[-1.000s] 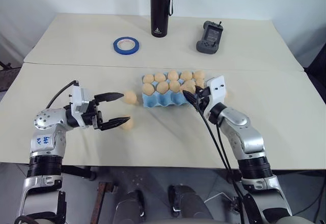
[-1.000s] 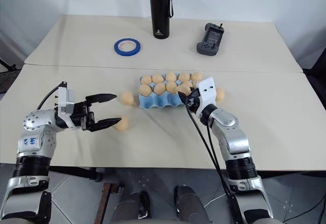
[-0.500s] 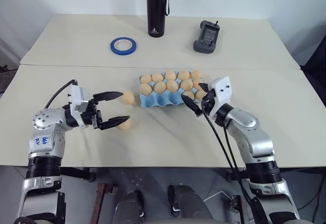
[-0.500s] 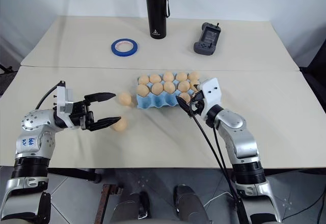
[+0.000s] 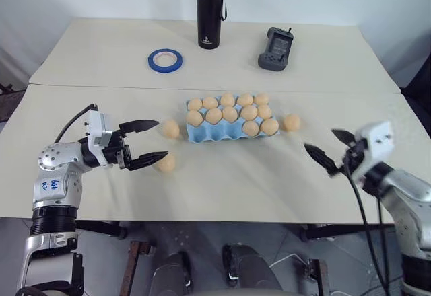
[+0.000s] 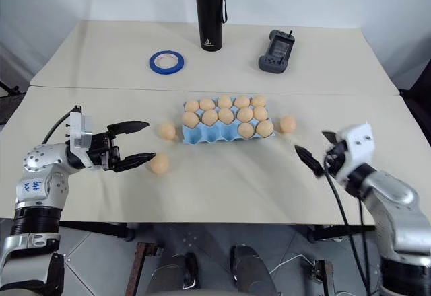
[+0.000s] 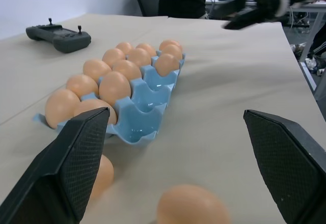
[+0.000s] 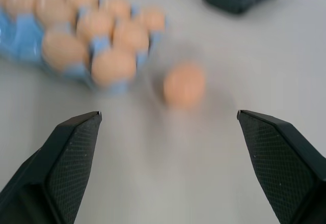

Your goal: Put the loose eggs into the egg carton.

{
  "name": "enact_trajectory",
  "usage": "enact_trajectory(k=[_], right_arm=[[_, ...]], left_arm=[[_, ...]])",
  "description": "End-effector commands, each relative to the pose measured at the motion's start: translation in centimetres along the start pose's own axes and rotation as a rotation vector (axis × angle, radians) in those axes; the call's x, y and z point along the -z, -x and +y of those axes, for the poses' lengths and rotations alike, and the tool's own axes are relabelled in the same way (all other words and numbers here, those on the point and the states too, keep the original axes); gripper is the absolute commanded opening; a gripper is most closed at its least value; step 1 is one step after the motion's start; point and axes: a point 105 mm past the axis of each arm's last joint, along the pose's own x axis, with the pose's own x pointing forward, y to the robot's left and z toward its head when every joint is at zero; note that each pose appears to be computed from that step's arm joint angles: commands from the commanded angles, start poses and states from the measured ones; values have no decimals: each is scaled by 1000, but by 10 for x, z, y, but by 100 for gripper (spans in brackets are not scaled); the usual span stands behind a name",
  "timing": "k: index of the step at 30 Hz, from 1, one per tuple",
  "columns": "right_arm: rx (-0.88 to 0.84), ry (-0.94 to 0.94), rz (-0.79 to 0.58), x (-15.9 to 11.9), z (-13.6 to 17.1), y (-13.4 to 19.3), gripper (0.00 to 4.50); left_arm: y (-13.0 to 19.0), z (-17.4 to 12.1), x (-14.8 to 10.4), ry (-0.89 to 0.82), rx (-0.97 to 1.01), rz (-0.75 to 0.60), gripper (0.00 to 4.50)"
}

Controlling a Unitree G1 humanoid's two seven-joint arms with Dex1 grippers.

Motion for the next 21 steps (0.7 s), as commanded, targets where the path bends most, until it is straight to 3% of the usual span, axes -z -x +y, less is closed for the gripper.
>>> enact_trajectory(k=[1,9,14,21], right_arm=[[6,57,-49,-15,-4,14,447],[46,41,-81,-15,-9,9,447],[171,-37,-193,-29,-25,-35,447],[169,-78,-236,-34,-22,-88,447]], left_arm=[[3,7,-12,-39,-8,-23,450],[5,10,-14,-43,-2,-29,450],[7,8,-15,-48,0,-35,450],[10,4,-17,-61,-15,-31,450]])
